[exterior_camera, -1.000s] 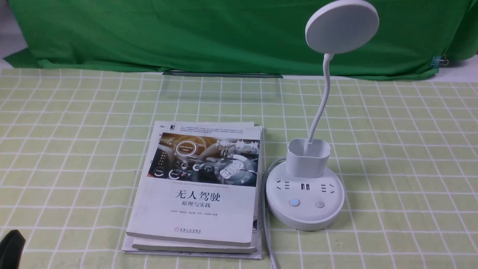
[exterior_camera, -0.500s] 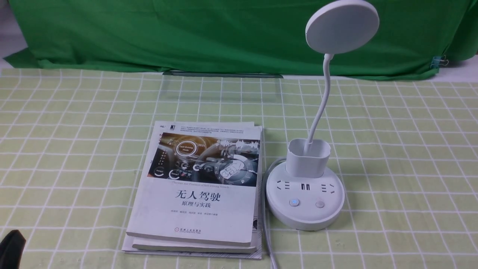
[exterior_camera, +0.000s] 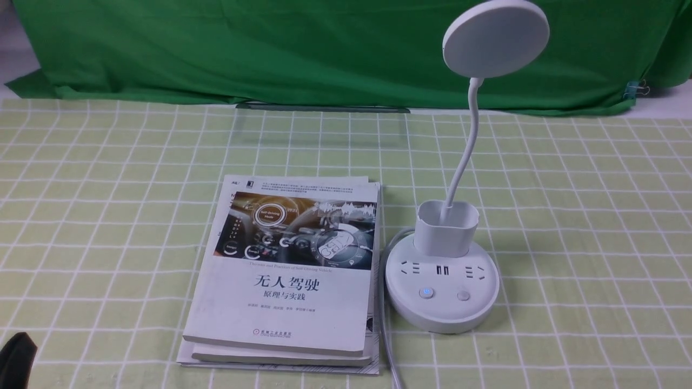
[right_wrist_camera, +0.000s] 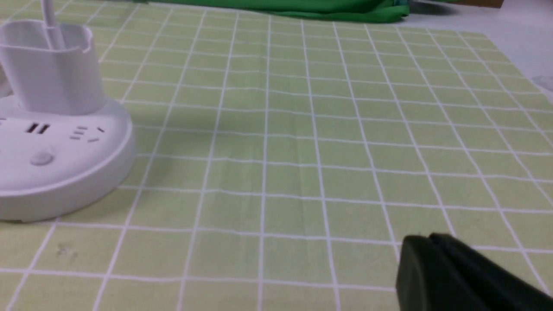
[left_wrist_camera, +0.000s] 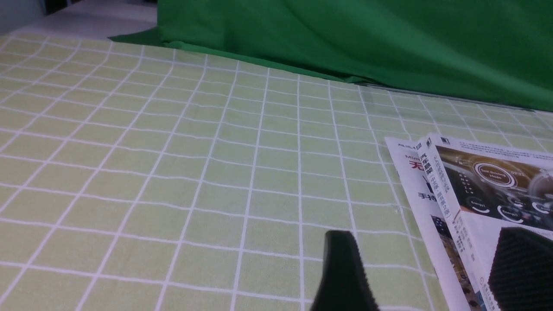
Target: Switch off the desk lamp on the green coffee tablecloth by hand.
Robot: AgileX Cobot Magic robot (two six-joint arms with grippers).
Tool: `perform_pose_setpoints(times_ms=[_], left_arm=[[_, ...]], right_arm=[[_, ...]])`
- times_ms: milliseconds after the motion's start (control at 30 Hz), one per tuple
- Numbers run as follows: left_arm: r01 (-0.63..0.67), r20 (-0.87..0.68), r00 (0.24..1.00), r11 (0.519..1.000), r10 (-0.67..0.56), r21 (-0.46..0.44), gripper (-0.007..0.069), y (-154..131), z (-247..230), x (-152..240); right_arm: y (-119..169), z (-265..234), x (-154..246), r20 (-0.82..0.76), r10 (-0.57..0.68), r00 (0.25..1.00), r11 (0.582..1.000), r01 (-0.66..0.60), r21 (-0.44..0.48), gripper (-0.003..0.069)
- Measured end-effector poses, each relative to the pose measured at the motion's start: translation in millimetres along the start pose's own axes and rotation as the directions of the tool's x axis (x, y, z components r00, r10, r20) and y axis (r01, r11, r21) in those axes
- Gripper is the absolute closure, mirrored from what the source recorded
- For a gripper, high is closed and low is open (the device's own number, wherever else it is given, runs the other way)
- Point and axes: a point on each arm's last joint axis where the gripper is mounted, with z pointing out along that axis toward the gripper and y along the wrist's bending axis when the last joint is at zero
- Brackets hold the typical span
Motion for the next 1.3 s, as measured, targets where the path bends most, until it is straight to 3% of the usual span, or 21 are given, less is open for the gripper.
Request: perform_pose_setpoints(times_ms=[1300], left_arm=[[0.0,0.0,1.0,1.0,0.0,-0.001,0.0215,0.1,0.0,0.0]], right_arm=[[0.0,0.0,0.0,0.0,0.0,1.0,1.0,0.0,0.0,0.0553]])
